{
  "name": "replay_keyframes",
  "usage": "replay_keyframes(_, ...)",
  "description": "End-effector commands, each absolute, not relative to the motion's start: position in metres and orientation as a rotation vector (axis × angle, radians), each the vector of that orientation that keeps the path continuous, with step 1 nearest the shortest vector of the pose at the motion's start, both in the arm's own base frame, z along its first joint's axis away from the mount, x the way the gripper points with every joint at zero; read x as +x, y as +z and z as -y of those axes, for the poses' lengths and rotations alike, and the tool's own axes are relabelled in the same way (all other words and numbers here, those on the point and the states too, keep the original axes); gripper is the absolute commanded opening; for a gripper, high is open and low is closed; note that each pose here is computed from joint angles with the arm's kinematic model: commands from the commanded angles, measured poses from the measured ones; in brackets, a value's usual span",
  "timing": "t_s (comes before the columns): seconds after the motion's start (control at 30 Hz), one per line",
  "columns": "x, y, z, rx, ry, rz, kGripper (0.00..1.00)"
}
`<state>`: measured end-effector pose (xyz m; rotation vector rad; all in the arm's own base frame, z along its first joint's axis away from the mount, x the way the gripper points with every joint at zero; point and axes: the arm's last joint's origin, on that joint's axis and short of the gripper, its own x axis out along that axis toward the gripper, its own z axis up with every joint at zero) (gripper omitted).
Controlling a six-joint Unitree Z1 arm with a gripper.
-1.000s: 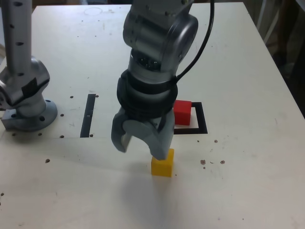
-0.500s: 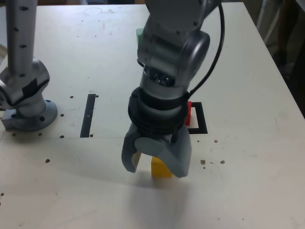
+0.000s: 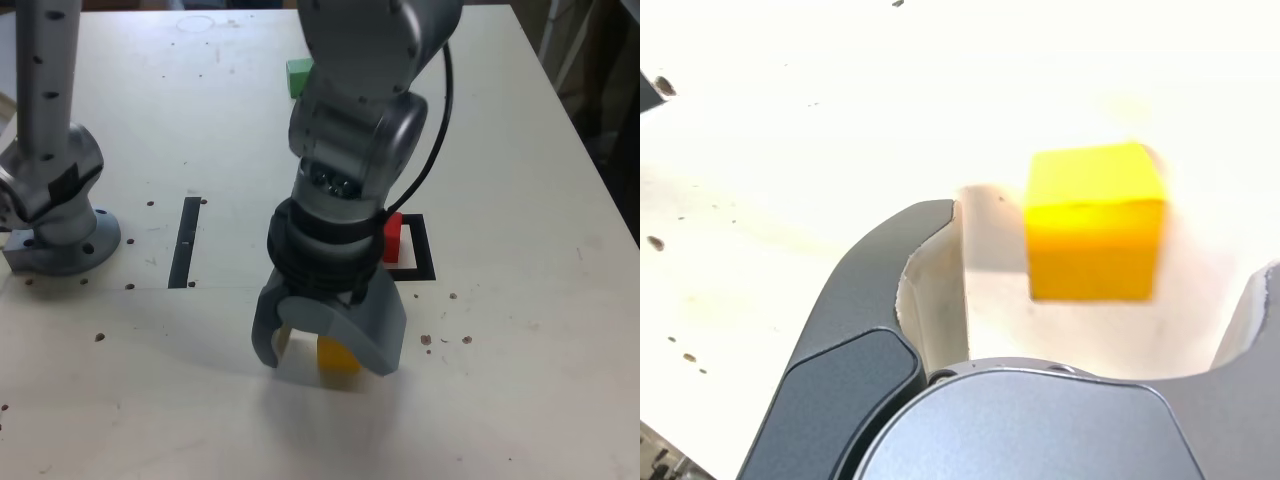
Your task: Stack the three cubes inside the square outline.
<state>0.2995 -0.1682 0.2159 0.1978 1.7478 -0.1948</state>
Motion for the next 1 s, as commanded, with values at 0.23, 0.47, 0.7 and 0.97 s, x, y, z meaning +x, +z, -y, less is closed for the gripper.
replay_keyframes(0.23,0.2959,0.212,0.1643,0.137,-0.158,-1.724,0.94)
replay_keyframes(0.47,0.2972,0.2101,0.1617,0.149,-0.089,-1.718,0.73)
replay_keyframes(0.7,0.3003,0.2084,0.1607,0.174,-0.059,-1.708,0.61)
replay_keyframes(0.97,0.305,0.2084,0.1634,0.167,-0.064,-1.703,0.56)
